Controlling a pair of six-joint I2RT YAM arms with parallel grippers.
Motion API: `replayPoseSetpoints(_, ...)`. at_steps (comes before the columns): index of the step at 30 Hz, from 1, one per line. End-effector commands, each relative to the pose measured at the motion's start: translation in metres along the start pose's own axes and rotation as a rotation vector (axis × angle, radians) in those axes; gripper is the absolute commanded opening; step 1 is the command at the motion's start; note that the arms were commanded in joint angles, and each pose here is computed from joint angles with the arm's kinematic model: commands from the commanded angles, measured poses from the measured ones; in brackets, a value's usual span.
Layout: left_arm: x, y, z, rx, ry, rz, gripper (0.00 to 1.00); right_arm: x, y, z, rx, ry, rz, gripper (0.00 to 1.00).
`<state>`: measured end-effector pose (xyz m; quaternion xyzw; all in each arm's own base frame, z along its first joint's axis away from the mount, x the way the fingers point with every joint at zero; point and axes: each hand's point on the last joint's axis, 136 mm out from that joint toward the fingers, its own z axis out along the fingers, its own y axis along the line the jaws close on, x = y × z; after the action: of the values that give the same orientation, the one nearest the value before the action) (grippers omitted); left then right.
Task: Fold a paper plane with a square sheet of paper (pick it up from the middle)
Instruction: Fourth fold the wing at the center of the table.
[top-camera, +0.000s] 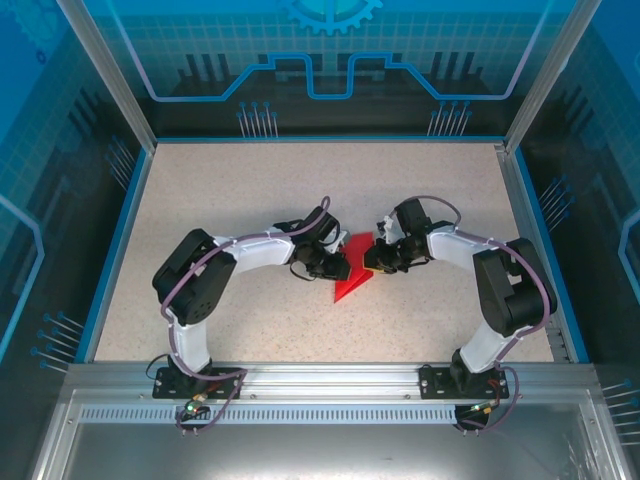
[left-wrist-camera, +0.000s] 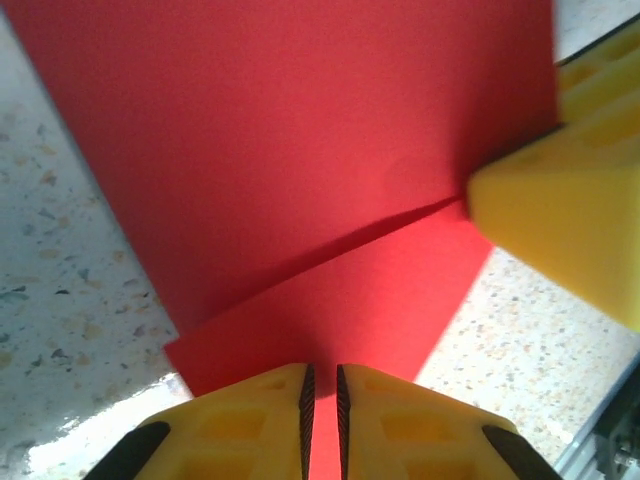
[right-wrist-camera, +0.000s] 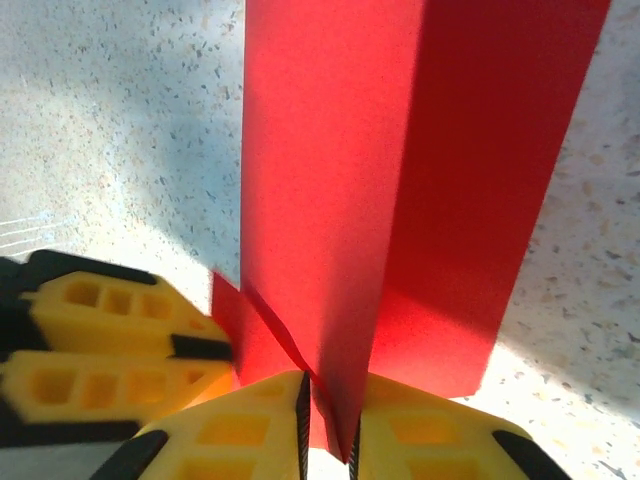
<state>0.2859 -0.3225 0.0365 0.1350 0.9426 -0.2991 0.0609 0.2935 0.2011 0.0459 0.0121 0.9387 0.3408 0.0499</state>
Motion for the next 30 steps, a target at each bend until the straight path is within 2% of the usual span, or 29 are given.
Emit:
replayPoseSetpoints(1,0.004,0.011,0.004,-0.039,0.025,0.013,0.16,-0.003,0.011,-0.005,-0.063,-0.008,0.003,0.22)
replayPoseSetpoints(8,0.004,0.013,0.008,-0.024,0.024,0.018,0.16,0.008,0.017,0.000,-0.150,-0.029,0.058,0.32)
replayPoseSetpoints(16,0.001,0.013,0.014,-0.007,0.025,0.021,0.16,0.015,0.022,0.010,-0.188,-0.060,0.077,0.33)
replayPoseSetpoints(23,-0.004,0.009,0.013,0.006,0.016,0.027,0.16,0.020,0.020,0.022,-0.171,-0.060,0.079,0.26)
replayPoseSetpoints(27,-0.007,0.003,0.006,0.014,0.004,0.039,0.16,0.021,0.014,0.024,-0.121,-0.059,0.066,0.15)
replayPoseSetpoints(30,-0.008,0.000,0.000,0.014,-0.001,0.046,0.17,0.022,0.010,0.025,-0.088,-0.058,0.063,0.12)
